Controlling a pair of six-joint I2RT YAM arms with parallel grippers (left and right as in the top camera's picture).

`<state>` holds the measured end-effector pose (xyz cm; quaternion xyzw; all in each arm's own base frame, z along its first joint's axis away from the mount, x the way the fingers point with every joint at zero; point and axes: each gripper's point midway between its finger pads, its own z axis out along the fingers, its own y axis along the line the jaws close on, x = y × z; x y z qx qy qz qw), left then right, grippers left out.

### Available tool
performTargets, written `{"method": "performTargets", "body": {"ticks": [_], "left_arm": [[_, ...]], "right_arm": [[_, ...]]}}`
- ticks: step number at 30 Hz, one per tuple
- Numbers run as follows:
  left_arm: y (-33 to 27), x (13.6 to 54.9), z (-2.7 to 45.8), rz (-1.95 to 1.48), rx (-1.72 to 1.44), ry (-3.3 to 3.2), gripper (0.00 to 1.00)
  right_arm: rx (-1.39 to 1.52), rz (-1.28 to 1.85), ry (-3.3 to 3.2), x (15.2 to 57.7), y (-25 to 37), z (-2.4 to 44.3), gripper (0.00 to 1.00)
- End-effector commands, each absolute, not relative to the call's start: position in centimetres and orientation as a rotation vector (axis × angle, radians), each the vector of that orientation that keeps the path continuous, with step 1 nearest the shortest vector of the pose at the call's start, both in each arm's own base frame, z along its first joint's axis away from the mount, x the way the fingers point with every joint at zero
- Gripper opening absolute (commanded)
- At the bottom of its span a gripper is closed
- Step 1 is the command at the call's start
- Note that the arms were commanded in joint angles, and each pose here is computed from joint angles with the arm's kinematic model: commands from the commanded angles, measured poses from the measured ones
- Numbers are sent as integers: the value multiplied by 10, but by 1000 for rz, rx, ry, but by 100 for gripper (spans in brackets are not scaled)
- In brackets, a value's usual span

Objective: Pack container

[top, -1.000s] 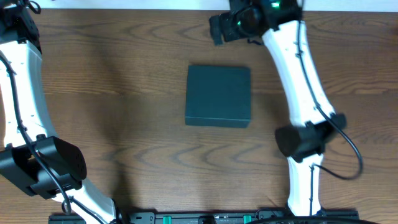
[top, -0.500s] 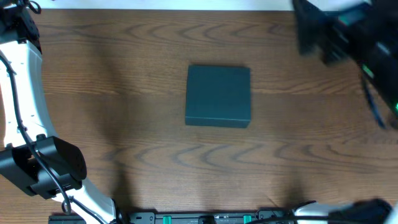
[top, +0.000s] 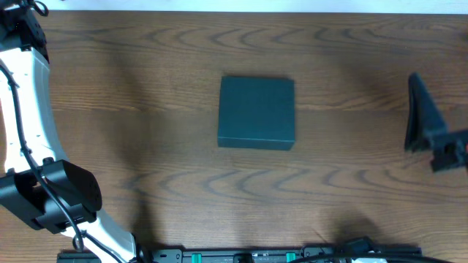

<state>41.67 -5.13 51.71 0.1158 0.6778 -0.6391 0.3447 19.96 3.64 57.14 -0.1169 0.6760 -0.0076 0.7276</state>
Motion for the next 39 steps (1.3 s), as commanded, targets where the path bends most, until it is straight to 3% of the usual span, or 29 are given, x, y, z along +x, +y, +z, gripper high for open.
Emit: {"method": "performTargets", "body": {"ticks": [1,14,39], "left_arm": [[-50,417,516,-1643,319,1757,99],[-50,417,516,-1643,318,1757,99],[-50,417,516,-1643,318,1757,98]], "right_arm": [[-242,-60,1524,206,30,525,99],[-253,-28,1446,232,39,358,99],[-60,91,1452,240,16,227,99]]}}
